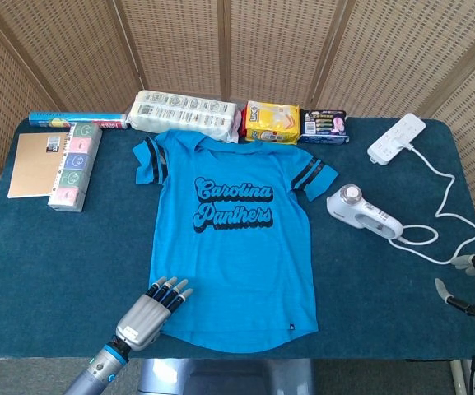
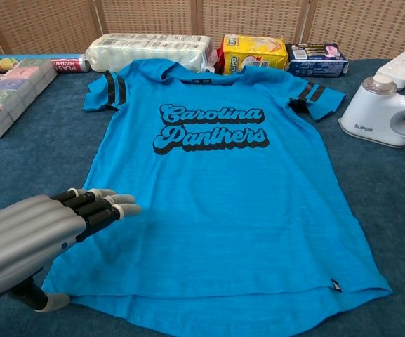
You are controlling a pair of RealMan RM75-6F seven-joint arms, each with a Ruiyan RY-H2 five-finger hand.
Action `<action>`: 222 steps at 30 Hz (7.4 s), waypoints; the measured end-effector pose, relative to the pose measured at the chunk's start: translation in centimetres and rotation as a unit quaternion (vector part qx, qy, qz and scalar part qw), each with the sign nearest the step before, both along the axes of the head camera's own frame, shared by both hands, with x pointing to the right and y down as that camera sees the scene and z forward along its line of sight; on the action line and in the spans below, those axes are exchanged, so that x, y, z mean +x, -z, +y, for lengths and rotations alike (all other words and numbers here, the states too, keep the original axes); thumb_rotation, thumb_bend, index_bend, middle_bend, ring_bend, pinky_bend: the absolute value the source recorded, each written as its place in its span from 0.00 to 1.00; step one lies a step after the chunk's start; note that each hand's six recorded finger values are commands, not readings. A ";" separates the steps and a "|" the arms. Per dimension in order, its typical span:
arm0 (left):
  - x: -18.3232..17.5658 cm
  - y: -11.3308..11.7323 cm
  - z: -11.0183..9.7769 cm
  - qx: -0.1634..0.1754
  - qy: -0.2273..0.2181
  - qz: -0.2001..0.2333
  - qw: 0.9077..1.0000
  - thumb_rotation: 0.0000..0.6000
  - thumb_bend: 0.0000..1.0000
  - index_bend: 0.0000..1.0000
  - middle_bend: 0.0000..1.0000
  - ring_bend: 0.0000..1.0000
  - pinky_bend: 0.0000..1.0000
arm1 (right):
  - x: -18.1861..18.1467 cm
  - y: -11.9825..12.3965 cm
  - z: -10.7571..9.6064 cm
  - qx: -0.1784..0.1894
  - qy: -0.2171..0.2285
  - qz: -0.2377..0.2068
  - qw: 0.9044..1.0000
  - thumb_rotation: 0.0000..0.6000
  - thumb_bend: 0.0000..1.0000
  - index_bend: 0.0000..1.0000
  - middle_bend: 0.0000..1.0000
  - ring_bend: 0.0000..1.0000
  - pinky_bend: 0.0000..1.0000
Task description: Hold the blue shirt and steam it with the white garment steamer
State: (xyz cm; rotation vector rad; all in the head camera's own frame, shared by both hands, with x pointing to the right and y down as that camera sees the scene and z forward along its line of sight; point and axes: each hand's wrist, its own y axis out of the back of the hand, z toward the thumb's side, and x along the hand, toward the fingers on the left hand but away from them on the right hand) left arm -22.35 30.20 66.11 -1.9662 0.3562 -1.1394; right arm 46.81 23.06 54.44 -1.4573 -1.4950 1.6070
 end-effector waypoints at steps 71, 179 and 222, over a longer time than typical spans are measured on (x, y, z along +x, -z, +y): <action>-0.1 0.3 -5.4 0.048 0.056 0.020 0.997 1.00 0.25 0.29 0.35 0.21 0.21 | 0.3 0.6 0.1 0.011 -0.013 -0.005 1.000 0.80 0.32 0.41 0.44 0.44 0.38; -0.9 0.0 -4.0 -0.019 -0.015 -0.032 0.999 1.00 0.39 0.55 0.49 0.38 0.38 | 0.1 1.3 0.2 0.019 -0.020 -0.010 1.000 0.80 0.32 0.41 0.45 0.44 0.39; -0.1 0.3 -5.0 0.001 0.056 0.029 0.998 1.00 0.44 0.81 0.71 0.57 0.52 | -8.6 -3.5 -10.5 -0.033 0.110 -0.053 0.992 0.80 0.30 0.27 0.32 0.31 0.35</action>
